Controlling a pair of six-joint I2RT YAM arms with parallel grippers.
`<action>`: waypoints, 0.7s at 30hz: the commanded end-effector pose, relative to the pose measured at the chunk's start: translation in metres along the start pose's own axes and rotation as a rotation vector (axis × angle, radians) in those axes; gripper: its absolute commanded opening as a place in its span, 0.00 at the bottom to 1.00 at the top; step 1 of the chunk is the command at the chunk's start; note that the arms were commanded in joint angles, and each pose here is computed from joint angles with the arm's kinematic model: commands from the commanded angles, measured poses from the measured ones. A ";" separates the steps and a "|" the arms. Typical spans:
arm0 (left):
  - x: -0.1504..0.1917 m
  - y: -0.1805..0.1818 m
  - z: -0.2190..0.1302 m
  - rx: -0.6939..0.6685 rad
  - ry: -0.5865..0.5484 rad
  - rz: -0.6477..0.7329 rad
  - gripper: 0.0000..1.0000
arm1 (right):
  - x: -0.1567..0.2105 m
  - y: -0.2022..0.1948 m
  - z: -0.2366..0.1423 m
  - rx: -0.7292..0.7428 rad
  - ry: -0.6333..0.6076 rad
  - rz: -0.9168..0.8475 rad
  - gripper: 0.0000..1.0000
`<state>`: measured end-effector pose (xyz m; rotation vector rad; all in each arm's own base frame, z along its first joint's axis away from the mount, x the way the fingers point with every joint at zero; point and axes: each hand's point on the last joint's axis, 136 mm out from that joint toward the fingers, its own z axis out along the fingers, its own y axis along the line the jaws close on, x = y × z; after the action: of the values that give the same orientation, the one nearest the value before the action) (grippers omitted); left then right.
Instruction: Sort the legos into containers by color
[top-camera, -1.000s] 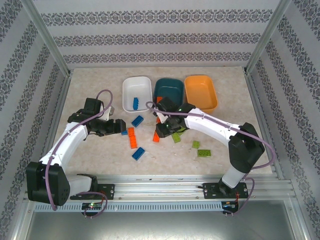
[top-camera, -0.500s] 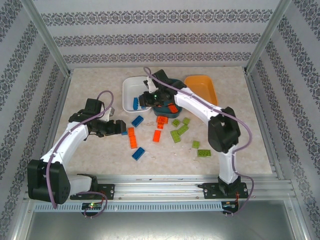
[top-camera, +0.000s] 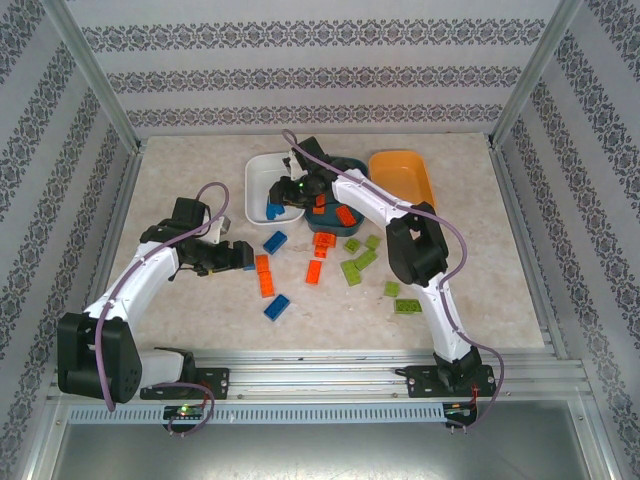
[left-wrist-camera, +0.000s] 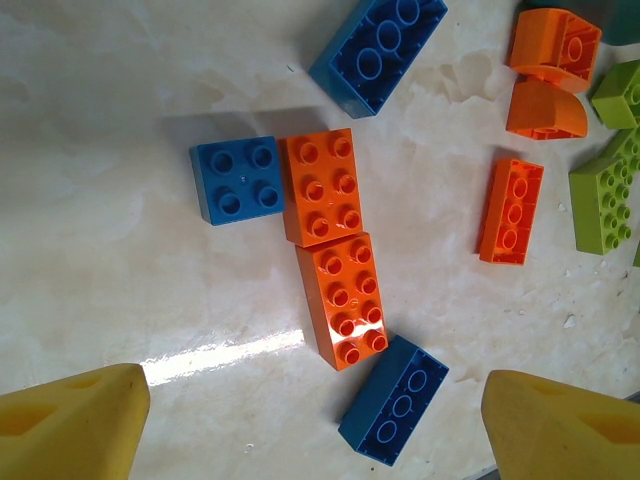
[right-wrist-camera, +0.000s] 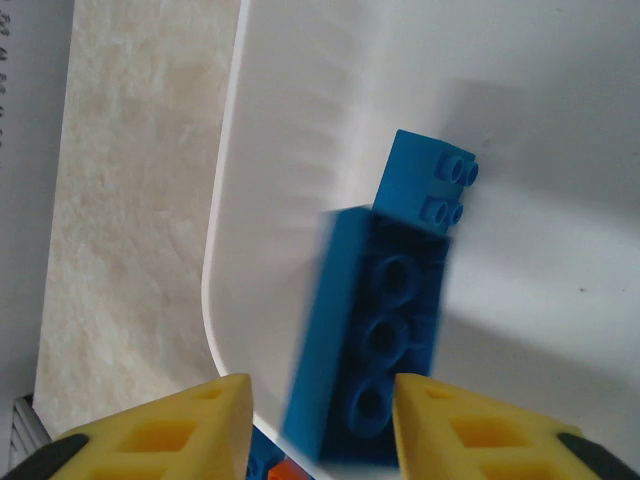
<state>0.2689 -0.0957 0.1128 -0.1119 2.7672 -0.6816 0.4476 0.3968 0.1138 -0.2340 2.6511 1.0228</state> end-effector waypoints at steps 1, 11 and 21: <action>-0.001 0.002 0.003 0.014 -0.003 0.007 0.87 | -0.007 0.006 -0.006 -0.005 -0.015 0.000 0.46; -0.003 0.003 -0.001 -0.001 -0.018 0.011 0.89 | 0.001 0.020 -0.040 0.043 -0.055 -0.037 0.48; -0.015 0.013 -0.026 -0.110 -0.141 0.032 0.90 | 0.101 0.012 -0.059 0.212 0.032 -0.125 0.56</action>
<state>0.2714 -0.0871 0.1229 -0.1118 2.7196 -0.6064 0.3608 0.3661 0.1476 -0.3034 2.6707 0.8071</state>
